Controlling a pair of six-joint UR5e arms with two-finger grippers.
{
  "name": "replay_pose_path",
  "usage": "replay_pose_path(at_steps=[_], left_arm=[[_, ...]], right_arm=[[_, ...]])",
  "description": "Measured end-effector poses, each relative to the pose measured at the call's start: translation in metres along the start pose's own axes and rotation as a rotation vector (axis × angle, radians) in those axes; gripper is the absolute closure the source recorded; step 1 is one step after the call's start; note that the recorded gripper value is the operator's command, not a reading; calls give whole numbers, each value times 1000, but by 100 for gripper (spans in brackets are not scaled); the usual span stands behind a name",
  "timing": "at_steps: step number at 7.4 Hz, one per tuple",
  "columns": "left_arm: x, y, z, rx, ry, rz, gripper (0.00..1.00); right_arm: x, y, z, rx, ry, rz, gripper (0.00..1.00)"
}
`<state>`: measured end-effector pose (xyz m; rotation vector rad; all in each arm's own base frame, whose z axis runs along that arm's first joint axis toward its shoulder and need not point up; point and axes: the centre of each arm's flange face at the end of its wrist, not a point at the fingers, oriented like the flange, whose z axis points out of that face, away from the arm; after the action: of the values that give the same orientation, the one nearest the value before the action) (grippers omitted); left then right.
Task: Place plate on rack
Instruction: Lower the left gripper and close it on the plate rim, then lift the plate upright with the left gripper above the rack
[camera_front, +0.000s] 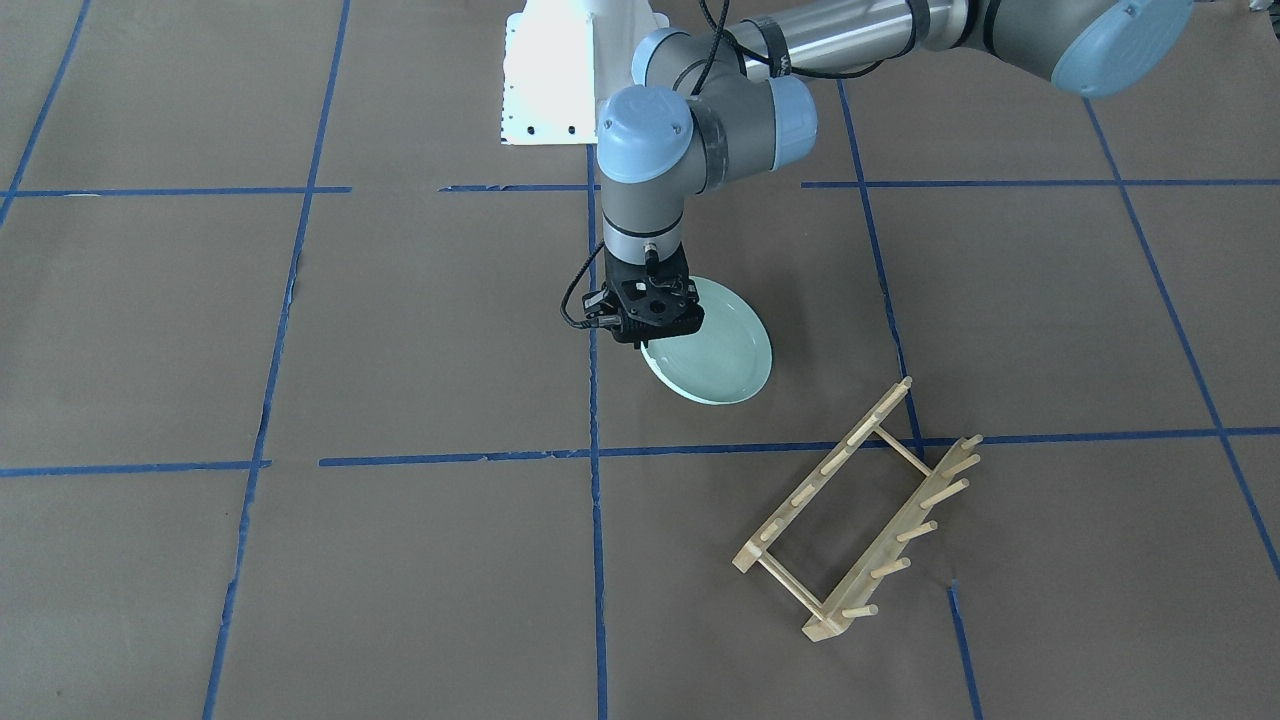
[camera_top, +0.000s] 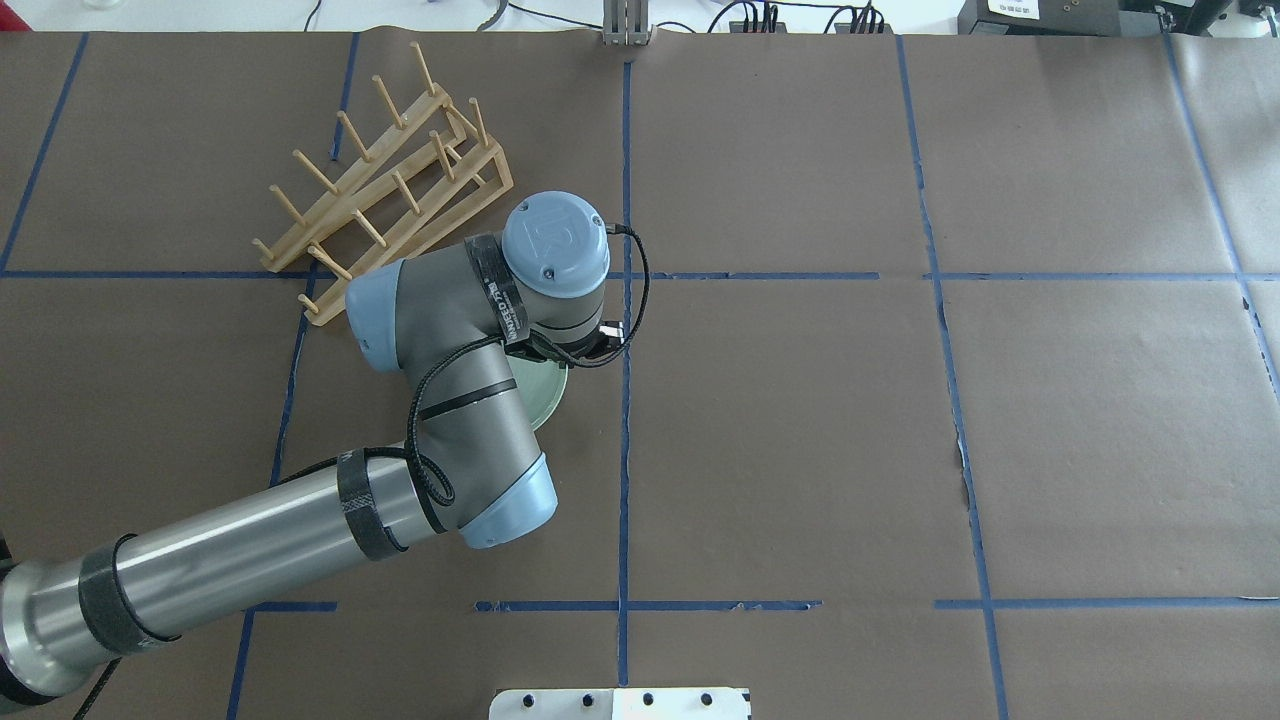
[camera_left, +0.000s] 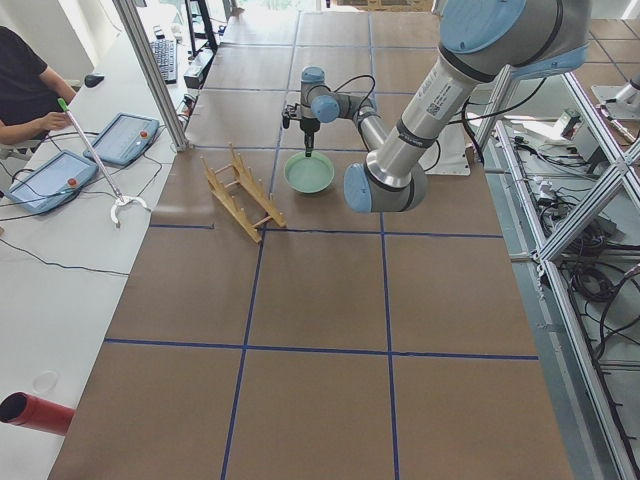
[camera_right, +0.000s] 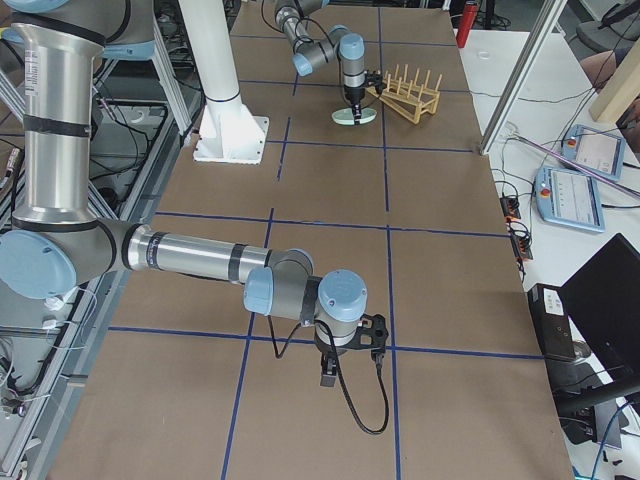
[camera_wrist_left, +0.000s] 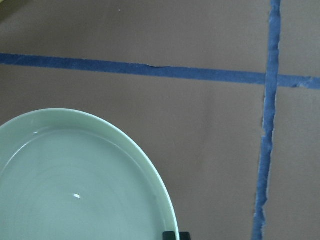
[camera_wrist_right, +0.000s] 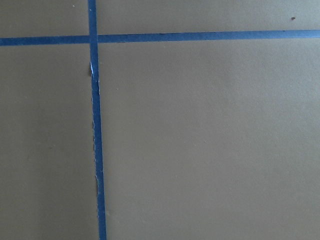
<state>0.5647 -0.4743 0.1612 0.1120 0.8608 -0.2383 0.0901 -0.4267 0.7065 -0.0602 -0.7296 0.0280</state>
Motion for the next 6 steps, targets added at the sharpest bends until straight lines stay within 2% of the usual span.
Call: replay_pose_path(at_steps=[2, 4, 6], left_arm=[[-20, -16, -63, 138, 248, -151, 100], [-44, -69, -130, 267, 529, -292, 100], [-98, -102, -160, 340, 789, -336, 100]], right_arm=[[0, 0, 0, 0, 0, 0, 0], [0, 0, 0, 0, 0, 0, 0], [0, 0, 0, 0, 0, 0, 0]])
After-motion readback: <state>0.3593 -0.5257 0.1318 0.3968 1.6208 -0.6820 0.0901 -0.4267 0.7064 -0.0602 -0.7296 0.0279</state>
